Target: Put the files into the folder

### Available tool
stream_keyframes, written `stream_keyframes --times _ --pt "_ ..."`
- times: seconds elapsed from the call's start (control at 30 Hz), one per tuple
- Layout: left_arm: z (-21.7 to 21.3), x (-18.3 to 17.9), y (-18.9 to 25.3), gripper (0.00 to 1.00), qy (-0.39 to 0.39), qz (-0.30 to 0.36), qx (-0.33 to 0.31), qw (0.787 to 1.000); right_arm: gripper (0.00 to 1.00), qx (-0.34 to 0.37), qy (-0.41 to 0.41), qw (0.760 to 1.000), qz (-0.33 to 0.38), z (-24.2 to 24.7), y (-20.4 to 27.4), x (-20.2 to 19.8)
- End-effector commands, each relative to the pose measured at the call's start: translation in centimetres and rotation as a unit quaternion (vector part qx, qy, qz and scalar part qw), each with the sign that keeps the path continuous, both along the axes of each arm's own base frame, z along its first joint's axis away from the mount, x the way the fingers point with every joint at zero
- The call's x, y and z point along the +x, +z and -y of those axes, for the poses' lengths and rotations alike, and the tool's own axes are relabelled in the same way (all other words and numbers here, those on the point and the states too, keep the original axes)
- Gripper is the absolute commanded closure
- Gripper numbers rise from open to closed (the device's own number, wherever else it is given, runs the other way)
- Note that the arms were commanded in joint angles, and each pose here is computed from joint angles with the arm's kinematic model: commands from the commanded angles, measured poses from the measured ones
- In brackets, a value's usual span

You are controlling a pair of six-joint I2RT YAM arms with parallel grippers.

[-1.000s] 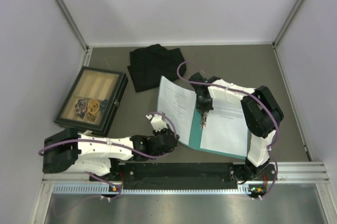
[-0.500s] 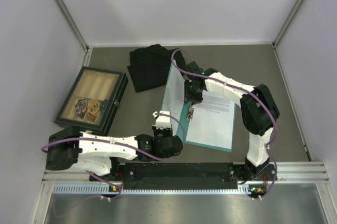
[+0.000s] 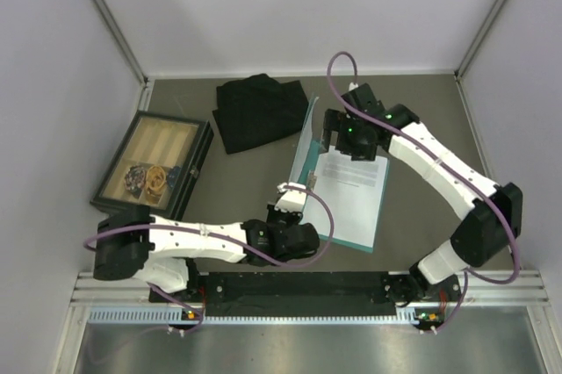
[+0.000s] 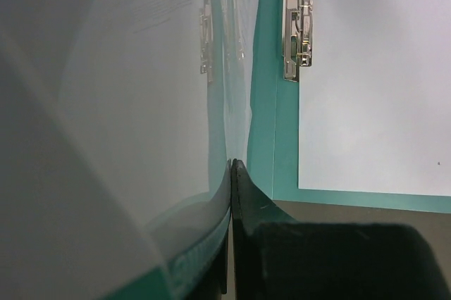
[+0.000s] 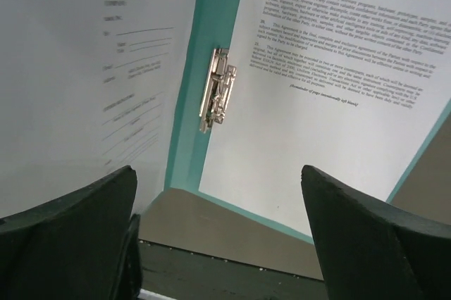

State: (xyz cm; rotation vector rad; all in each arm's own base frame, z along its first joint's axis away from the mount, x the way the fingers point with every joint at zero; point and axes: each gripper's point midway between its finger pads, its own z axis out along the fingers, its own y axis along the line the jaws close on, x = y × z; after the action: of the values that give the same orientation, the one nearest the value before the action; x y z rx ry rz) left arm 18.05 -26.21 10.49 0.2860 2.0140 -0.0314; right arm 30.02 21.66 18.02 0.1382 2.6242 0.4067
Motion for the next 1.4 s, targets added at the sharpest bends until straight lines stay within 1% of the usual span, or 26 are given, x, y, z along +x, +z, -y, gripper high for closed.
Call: stream_keyframes --times 0.0,0.07,0.17,0.33,0.43,0.53,0.57,0.6,0.63,0.67,0.7,0.73,0.77,0.8,0.83,0.87,0.93,0.97,1.0,1.03,1.07,1.13,1.23,1.3,1.33,1.37 --pt "0.6 0.5 0.7 1.0 -0.001 0.014 0.032 0.999 0.01 0.034 -0.041 0.996 0.069 0.9 6.5 0.6" --pt "0.9 0.3 0.3 1.0 -0.005 0.006 0.04 0.999 0.01 0.094 -0.023 0.992 0.078 -1.2 8.3 0.8" --pt "1.3 0.2 -0.1 1.0 -0.012 -0.001 0.05 0.999 0.01 0.135 -0.006 0.988 0.069 -3.2 9.1 0.8" --pt "1.8 0.2 -0.5 1.0 -0.014 -0.005 0.065 0.998 0.03 0.139 0.02 0.988 0.056 -5.3 8.0 0.4" --pt "2.2 0.1 -0.6 1.0 -0.019 -0.007 0.071 0.997 0.11 0.151 0.036 0.987 0.05 -6.4 7.2 0.3" --pt "2.5 0.0 -0.9 1.0 -0.025 -0.011 0.082 0.996 0.23 0.145 0.042 0.988 0.041 -6.6 6.2 0.3" --pt "2.7 0.0 -0.9 1.0 -0.027 -0.014 0.081 0.996 0.33 0.136 0.04 0.989 0.037 -6.3 5.5 0.2" --pt "2.7 -0.1 -0.8 0.98 -0.028 -0.017 0.085 0.996 0.4 0.133 0.042 0.989 0.044 -6.0 5.6 0.1" --pt "2.7 -0.1 -0.7 0.93 -0.028 -0.019 0.084 0.996 0.47 0.129 0.04 0.99 0.045 -5.7 5.3 0.1" --pt "2.8 -0.3 -0.6 0.73 -0.026 -0.024 0.076 0.996 0.62 0.122 0.036 0.991 0.034 -4.9 3.8 -0.1" --pt "2.6 -0.4 -0.1 0.65 -0.028 -0.026 0.067 0.997 0.71 0.126 0.039 0.991 0.032 -4.4 3.3 -0.2" --pt "2.8 -0.5 0.1 0.58 -0.033 -0.029 0.057 0.997 0.78 0.152 0.058 0.986 0.039 -4.8 3.9 -0.4" --pt "3.1 -0.9 0.2 0.55 -0.049 -0.04 0.049 0.997 0.9 0.15 0.063 0.986 0.021 -4.2 1.9 -1.2" --pt "3.2 -1.4 1.1 0.5 -0.064 -0.046 0.028 0.997 0.95 0.148 0.069 0.986 0.025 -3.5 1.4 -1.1" --pt "4.0 -1.6 1.8 0.48 -0.08 -0.047 -0.002 0.996 0.97 0.149 0.077 0.985 0.035 -3.1 1.5 -1.4" --pt "4.8 -2.5 2.0 0.47 -0.12 -0.065 -0.011 0.991 1.0 0.136 0.08 0.987 0.023 -2.4 -0.1 -2.0" --pt "5.8 -3.4 4.3 0.43 -0.164 -0.066 -0.071 0.982 1.0 0.122 0.086 0.988 0.03 -0.8 -0.8 -2.3" --pt "6.2 -4.0 4.9 0.41 -0.189 -0.071 -0.084 0.976 1.0 0.114 0.085 0.99 0.018 0.0 -2.3 -3.1" --pt "6.5 -4.9 6.3 0.39 -0.218 -0.076 -0.114 0.966 1.0 0.11 0.09 0.99 0.019 0.6 -2.8 -3.3" --pt "6.7 -5.3 7.1 0.37 -0.23 -0.075 -0.132 0.961 1.0 0.113 0.076 0.991 0.015 1.9 -3.3 -3.1" --pt "6.6 -5.4 7.7 0.35 -0.233 -0.073 -0.143 0.959 1.0 0.111 0.069 0.991 0.005 2.8 -4.4 -3.8" --pt "6.3 -5.6 9.2 0.32 -0.239 -0.07 -0.167 0.954 1.0 0.12 0.057 0.991 -0.002 4.4 -5.3 -3.7" --pt "5.5 -5.0 10.5 0.29 -0.229 -0.07 -0.184 0.953 0.99 0.108 0.059 0.992 -0.027 5.3 -7.0 -4.3" --pt "4.8 -4.0 10.7 0.27 -0.213 -0.075 -0.195 0.955 0.97 0.111 0.063 0.991 -0.031 5.1 -7.5 -4.2" --pt "4.8 -3.9 10.5 0.27 -0.214 -0.088 -0.205 0.951 0.95 0.105 0.056 0.992 -0.036 5.4 -8.1 -4.4" --pt "4.0 -2.5 10.0 0.27 -0.192 -0.095 -0.21 0.954 0.91 0.095 0.047 0.994 -0.04 5.7 -8.4 -4.3"
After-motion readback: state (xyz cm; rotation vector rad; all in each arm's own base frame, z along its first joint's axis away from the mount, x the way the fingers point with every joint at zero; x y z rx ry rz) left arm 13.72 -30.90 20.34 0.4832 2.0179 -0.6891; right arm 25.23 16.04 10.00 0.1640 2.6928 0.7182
